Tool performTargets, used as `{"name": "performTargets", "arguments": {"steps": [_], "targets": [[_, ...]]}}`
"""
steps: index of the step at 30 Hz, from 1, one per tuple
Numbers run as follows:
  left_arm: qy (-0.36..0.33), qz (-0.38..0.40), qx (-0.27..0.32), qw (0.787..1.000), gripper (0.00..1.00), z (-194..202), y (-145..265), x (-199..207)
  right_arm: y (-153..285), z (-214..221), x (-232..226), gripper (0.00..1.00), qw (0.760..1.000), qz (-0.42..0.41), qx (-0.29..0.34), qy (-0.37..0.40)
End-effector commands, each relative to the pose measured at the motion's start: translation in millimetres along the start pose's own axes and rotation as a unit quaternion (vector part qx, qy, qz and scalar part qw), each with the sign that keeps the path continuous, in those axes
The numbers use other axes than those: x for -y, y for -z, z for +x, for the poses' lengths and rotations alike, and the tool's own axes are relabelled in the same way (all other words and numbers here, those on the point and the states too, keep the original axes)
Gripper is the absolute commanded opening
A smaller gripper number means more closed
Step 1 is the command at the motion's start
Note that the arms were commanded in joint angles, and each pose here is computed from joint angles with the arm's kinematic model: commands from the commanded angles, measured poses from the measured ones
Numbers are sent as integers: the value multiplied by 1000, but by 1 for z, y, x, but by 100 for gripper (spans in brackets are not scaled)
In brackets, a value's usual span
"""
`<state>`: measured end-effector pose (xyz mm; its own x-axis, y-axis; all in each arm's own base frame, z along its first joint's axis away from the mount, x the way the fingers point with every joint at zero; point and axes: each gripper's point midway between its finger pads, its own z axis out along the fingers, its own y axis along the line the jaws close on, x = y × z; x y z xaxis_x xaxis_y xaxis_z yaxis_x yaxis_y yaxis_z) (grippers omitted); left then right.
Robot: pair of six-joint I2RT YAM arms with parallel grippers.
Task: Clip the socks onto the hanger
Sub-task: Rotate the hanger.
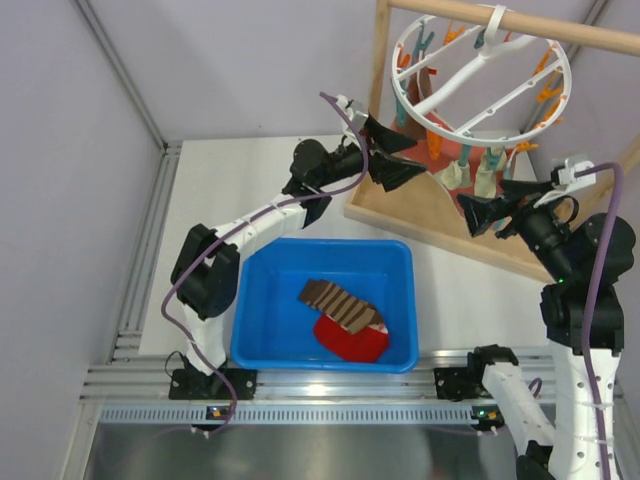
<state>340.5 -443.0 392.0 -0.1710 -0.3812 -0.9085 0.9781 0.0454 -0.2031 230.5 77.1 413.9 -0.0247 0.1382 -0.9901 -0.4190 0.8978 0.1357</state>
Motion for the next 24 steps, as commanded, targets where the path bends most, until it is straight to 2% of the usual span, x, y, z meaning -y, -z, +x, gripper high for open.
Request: {"name": "performTargets", "arguments": {"steps": [1,3,5,11,14,18,24], "targets": [[-31,22,79,996,91,-46,-16,8,-4,-33,15,96,998,42,52,-19],[-32,24,80,996,91,-43,-20,7,-13,-37,28,90,995,65,64,-36],[-35,26,80,996,91,-40,-22,7,-24,-35,45,88,992,93,64,-56],[-50,21,83,995,92,-40,-20,7,-50,-34,64,82,985,108,85,-104],[-52,21,82,995,92,-40,-20,8,-56,-31,82,76,981,141,92,-95],[-57,19,82,995,92,-42,-20,8,-57,-34,106,60,973,194,104,-75],[-65,18,79,995,93,-40,-21,5,-51,-46,119,54,964,230,126,-52]]}}
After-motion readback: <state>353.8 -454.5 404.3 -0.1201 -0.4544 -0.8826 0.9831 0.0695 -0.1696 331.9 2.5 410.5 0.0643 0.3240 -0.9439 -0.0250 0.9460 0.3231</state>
